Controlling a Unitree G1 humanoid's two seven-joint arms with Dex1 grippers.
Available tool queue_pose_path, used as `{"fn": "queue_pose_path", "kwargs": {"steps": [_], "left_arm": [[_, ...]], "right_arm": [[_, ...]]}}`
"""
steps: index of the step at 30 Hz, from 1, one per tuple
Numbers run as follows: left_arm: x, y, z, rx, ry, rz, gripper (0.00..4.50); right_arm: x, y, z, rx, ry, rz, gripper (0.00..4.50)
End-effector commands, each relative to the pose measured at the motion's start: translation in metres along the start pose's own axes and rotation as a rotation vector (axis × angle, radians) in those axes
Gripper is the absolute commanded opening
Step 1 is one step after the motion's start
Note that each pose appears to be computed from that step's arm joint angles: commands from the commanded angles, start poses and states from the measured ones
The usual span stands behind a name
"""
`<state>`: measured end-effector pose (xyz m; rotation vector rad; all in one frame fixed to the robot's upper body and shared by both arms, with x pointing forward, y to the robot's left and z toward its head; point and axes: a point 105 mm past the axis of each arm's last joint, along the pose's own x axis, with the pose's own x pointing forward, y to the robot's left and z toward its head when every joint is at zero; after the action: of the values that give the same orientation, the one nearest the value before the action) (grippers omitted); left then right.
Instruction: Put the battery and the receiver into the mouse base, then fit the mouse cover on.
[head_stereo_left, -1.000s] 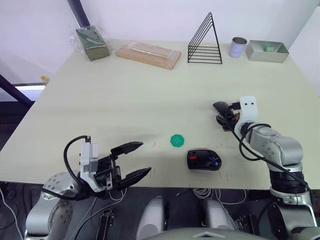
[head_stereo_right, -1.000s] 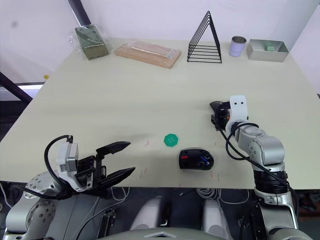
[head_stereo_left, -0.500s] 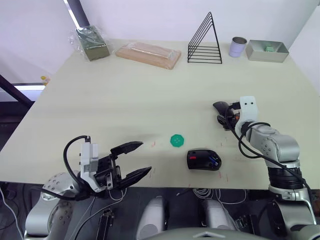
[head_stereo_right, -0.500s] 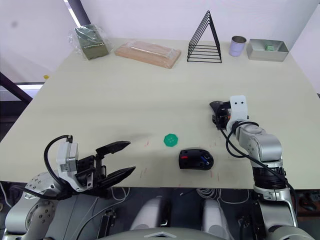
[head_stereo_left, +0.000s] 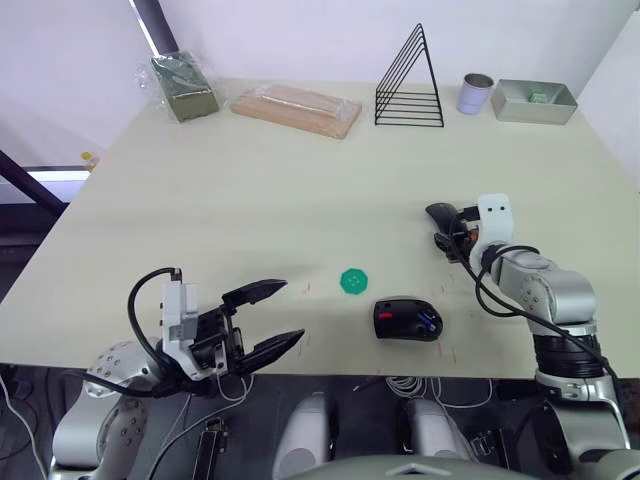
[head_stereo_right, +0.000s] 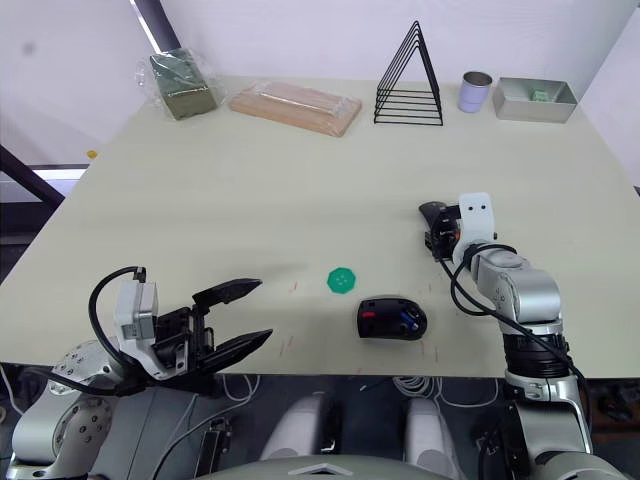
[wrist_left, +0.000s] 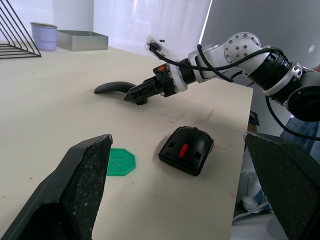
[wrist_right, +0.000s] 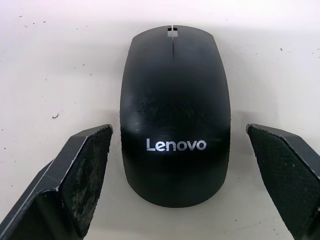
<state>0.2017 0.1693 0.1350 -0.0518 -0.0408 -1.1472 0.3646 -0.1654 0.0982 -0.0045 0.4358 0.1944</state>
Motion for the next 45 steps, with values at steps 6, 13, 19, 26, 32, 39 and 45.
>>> {"fn": "queue_pose_path", "kwargs": {"steps": [6, 13, 19, 26, 32, 39, 45], "left_arm": [[0.005, -0.003, 0.008, 0.024, -0.017, -0.033, 4.49], [0.005, -0.003, 0.007, 0.028, -0.013, -0.039, 4.49], [0.006, -0.003, 0.006, 0.027, -0.015, -0.039, 4.50], [0.007, -0.001, 0.006, 0.029, -0.016, -0.040, 4.50], [0.007, -0.001, 0.005, 0.031, -0.017, -0.041, 4.50], [0.007, 0.001, 0.005, 0.033, -0.017, -0.042, 4.50], [0.007, 0.003, 0.005, 0.034, -0.010, -0.047, 4.50]], "right_arm": [[-0.005, 0.001, 0.017, -0.008, -0.063, 0.001, 4.50], [-0.006, 0.001, 0.018, -0.014, -0.069, 0.000, 4.50], [-0.006, 0.000, 0.019, -0.017, -0.075, -0.008, 3.72], [-0.006, 0.000, 0.021, -0.013, -0.081, -0.008, 3.72], [-0.006, 0.000, 0.021, -0.010, -0.083, -0.010, 3.18], [-0.008, 0.001, 0.023, -0.023, -0.086, 0.002, 2.29], [-0.030, 0.012, 0.038, -0.123, -0.122, 0.165, 2.29]]}}
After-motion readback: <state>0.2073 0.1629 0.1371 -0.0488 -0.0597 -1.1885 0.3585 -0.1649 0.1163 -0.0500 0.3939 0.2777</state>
